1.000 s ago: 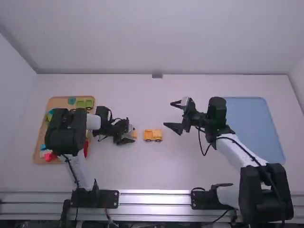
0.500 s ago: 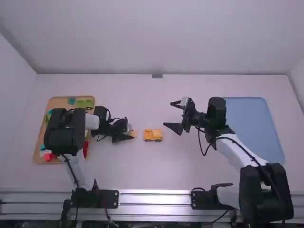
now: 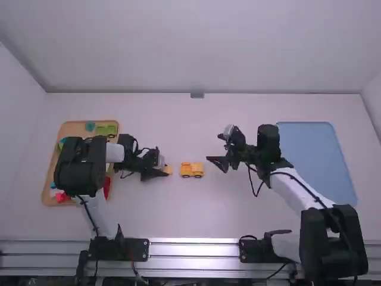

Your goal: Assemble lego blocks to make yellow taxi

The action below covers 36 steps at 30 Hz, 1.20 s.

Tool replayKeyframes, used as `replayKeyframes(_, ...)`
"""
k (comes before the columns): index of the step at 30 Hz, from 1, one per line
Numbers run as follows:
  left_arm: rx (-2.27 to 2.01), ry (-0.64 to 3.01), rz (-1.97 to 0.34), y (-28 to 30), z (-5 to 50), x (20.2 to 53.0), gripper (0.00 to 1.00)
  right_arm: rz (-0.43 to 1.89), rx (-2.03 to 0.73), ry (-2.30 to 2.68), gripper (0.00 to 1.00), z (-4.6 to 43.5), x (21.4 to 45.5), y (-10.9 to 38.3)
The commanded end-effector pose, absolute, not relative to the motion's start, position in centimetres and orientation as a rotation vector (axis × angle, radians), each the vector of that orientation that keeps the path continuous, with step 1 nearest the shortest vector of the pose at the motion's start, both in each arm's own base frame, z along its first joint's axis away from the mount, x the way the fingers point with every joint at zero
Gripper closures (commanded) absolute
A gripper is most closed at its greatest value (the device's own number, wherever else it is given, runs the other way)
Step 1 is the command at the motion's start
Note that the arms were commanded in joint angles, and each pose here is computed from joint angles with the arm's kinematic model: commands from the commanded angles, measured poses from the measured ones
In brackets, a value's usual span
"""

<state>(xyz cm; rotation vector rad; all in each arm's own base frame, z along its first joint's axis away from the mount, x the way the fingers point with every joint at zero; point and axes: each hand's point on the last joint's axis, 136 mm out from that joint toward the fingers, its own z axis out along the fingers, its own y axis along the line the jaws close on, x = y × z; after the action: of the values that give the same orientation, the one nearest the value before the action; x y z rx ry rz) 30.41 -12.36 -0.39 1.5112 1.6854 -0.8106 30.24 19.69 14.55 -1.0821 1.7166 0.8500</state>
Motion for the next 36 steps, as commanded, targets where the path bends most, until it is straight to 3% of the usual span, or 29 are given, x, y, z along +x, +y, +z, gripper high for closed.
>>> replayKeyframes(1,1.497,1.610,-0.783,-12.7,2.6,31.0,0.93,0.765,-1.237,1.650,0.01,13.3,30.0,20.4)
replayKeyframes(7,1.507,1.567,-0.798,-13.4,5.6,29.9,0.89,0.795,-1.393,1.651,0.01,8.1,28.9,22.4)
replayKeyframes(17,1.646,1.478,-0.791,-16.2,5.7,28.6,0.90,0.820,-1.435,1.548,0.01,3.9,30.2,24.1)
replayKeyframes(21,1.614,1.574,-0.766,-17.2,5.3,29.8,0.91,0.908,-1.475,1.426,0.01,2.8,29.4,24.8)
replayKeyframes(36,1.573,1.745,-0.682,-19.7,3.5,31.7,0.87,1.014,-1.472,1.445,0.01,-0.4,31.0,25.9)
